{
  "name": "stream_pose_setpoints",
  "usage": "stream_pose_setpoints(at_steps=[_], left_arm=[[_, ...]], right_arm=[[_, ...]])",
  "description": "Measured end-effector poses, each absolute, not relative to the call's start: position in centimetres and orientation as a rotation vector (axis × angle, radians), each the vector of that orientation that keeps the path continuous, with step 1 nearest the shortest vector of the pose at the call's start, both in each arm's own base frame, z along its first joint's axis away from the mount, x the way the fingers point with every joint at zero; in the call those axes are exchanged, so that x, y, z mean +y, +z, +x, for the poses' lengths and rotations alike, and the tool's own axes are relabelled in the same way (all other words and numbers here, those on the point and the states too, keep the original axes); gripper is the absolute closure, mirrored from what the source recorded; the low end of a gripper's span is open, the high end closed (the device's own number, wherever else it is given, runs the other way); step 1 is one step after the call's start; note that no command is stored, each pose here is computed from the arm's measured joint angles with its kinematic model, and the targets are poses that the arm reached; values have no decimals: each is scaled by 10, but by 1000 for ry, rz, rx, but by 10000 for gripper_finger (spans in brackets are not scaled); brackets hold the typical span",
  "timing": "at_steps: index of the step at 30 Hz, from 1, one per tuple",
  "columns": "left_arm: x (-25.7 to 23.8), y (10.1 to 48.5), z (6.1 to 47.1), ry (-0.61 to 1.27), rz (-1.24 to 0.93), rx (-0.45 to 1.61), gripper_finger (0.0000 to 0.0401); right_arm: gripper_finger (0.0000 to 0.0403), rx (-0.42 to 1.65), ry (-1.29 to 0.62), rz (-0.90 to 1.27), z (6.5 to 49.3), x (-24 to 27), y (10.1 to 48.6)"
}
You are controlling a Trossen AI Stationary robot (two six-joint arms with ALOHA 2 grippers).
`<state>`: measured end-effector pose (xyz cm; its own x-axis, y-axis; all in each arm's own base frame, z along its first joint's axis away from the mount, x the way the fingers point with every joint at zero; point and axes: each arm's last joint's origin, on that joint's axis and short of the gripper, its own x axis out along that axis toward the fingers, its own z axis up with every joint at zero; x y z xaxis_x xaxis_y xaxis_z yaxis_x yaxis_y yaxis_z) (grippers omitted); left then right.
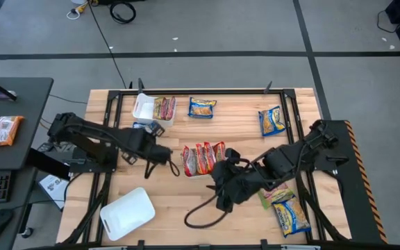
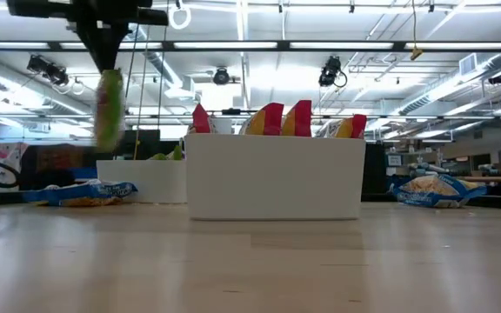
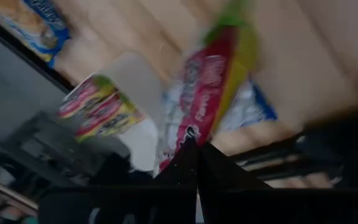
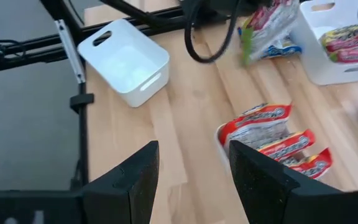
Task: Sort Maruchan noodles
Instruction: Put the green noodle pack into the top white bin
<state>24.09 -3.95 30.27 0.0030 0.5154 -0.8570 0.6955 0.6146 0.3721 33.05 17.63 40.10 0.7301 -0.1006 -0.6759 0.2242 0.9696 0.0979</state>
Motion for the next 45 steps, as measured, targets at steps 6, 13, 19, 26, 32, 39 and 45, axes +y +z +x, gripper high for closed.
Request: stream_pose_setpoints(at_steps=[6, 13, 19, 26, 32, 39, 45], left_arm=[[0, 314, 235, -236, 1062, 1690, 401], [67, 324, 229, -109, 1093, 1732, 401], [120, 327, 221, -51, 1018, 1715, 401], [146, 322, 208, -81, 906, 1746, 397], [155, 323, 201, -110, 963, 1805, 398], [174, 299, 221, -221, 981, 1819, 398], [187, 271, 238, -312, 979, 1878, 398]], right_arm=[[203, 735, -222, 123, 344, 149, 401], [203, 739, -250, -25, 358, 115, 402], [203, 710, -310, -192, 369, 78, 408], [203, 738, -347, -241, 373, 53, 408], [203, 769, -355, -320, 375, 34, 408], [203, 812, -365, -358, 373, 15, 408], [203, 924, -370, -359, 346, 9, 414]])
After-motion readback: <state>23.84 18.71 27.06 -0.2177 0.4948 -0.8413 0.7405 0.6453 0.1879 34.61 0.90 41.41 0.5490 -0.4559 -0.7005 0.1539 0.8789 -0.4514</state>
